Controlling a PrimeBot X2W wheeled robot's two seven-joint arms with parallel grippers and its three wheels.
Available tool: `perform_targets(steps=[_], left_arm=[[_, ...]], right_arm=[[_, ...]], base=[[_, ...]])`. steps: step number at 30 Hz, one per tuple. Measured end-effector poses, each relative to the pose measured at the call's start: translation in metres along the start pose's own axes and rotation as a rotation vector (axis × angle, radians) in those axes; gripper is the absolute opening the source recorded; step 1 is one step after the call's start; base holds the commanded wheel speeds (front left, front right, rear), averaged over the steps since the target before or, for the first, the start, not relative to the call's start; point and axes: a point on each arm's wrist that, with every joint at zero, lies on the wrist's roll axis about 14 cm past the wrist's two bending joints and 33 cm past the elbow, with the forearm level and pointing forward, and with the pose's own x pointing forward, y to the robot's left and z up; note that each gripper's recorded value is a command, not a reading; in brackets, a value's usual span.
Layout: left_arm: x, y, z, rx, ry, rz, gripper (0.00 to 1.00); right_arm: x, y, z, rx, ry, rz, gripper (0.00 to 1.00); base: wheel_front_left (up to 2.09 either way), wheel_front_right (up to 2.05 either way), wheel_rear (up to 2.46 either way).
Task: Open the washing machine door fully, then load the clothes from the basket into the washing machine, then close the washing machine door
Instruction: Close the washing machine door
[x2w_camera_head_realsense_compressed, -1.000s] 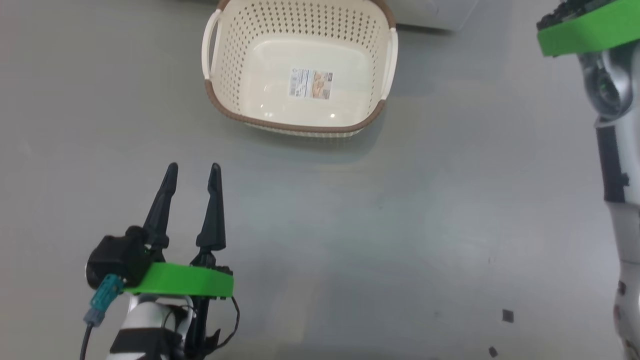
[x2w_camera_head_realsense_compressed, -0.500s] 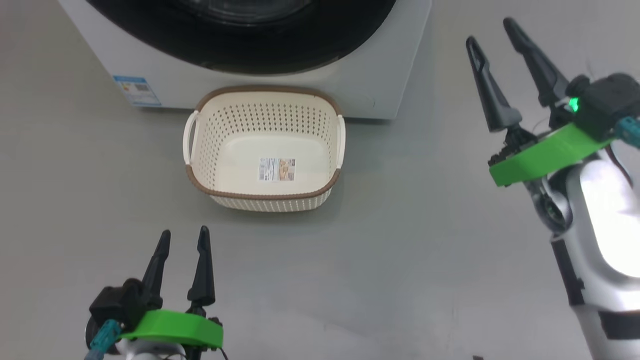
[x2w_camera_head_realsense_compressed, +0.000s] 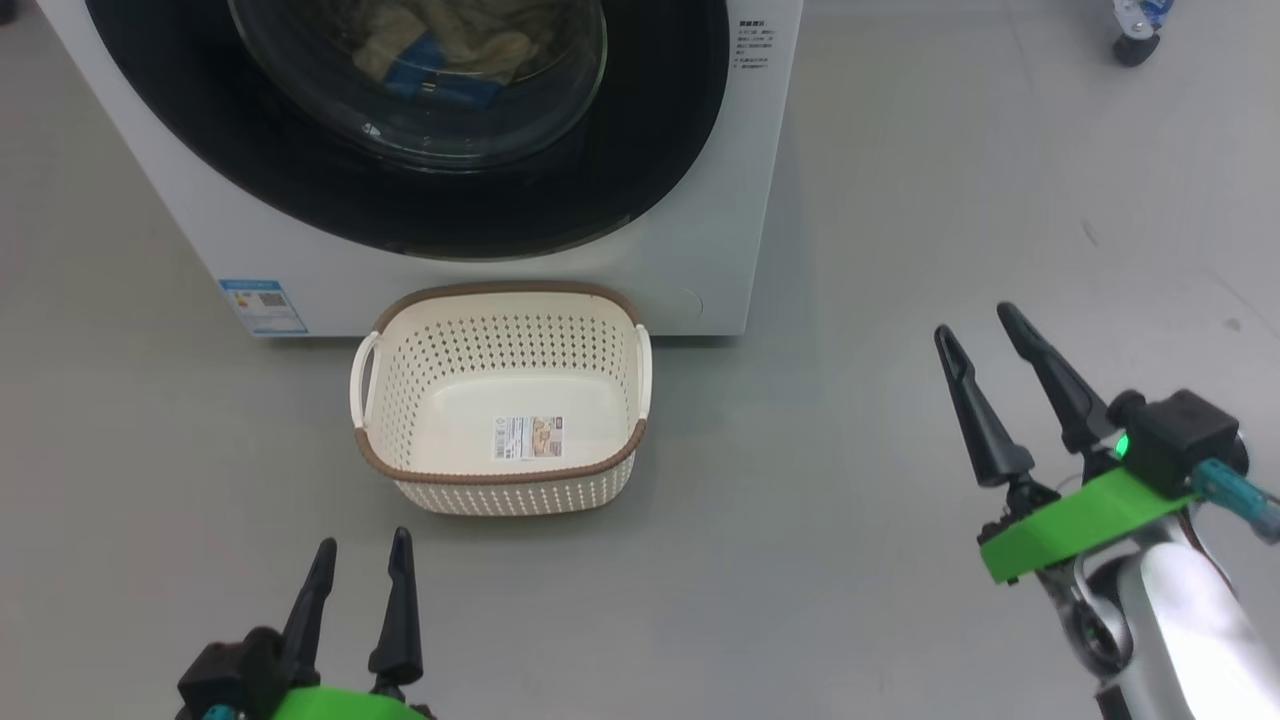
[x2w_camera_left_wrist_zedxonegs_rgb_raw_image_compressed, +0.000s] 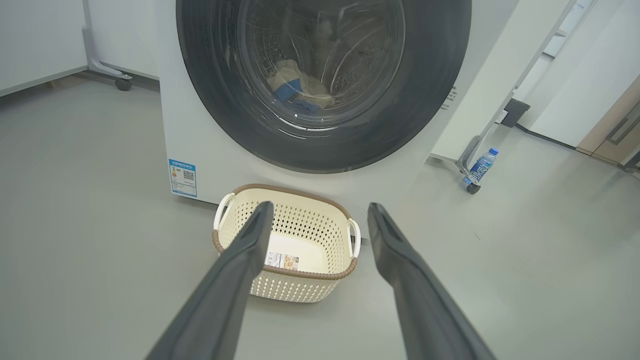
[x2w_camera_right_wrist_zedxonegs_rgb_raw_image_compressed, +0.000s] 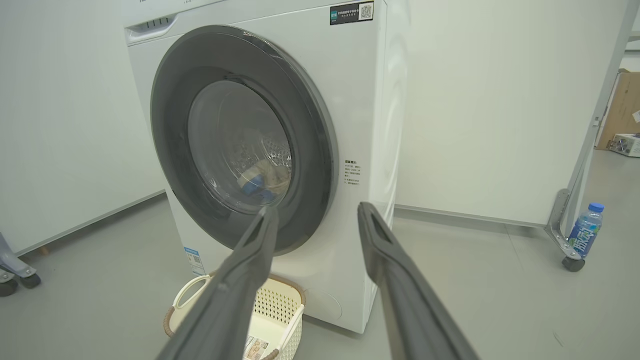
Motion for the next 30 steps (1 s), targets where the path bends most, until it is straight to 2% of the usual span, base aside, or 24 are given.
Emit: perform_targets(steps=[16,27,30], left_arm=[[-0.01,-0.01,-0.006,0.0,0.019,-0.031,1.0],[-0.008,-0.012,-0.006,0.0,0.018,-0.038,1.0],[-0.009,-0.011,-0.005,0.0,0.014,-0.034,1.0]], right_arm=[[-0.071,-0.034,-0.022,0.029,0.081,-0.19,0.84],[-0.086,-0.048,-0.025,0.013,0.1,-0.246,0.85],[-0.09,-0.048,-0.028,0.018,0.11,-0.251,0.89]], base=[[0.0,0.0,0.0],[0.0,0.0,0.0],[0.0,0.0,0.0]])
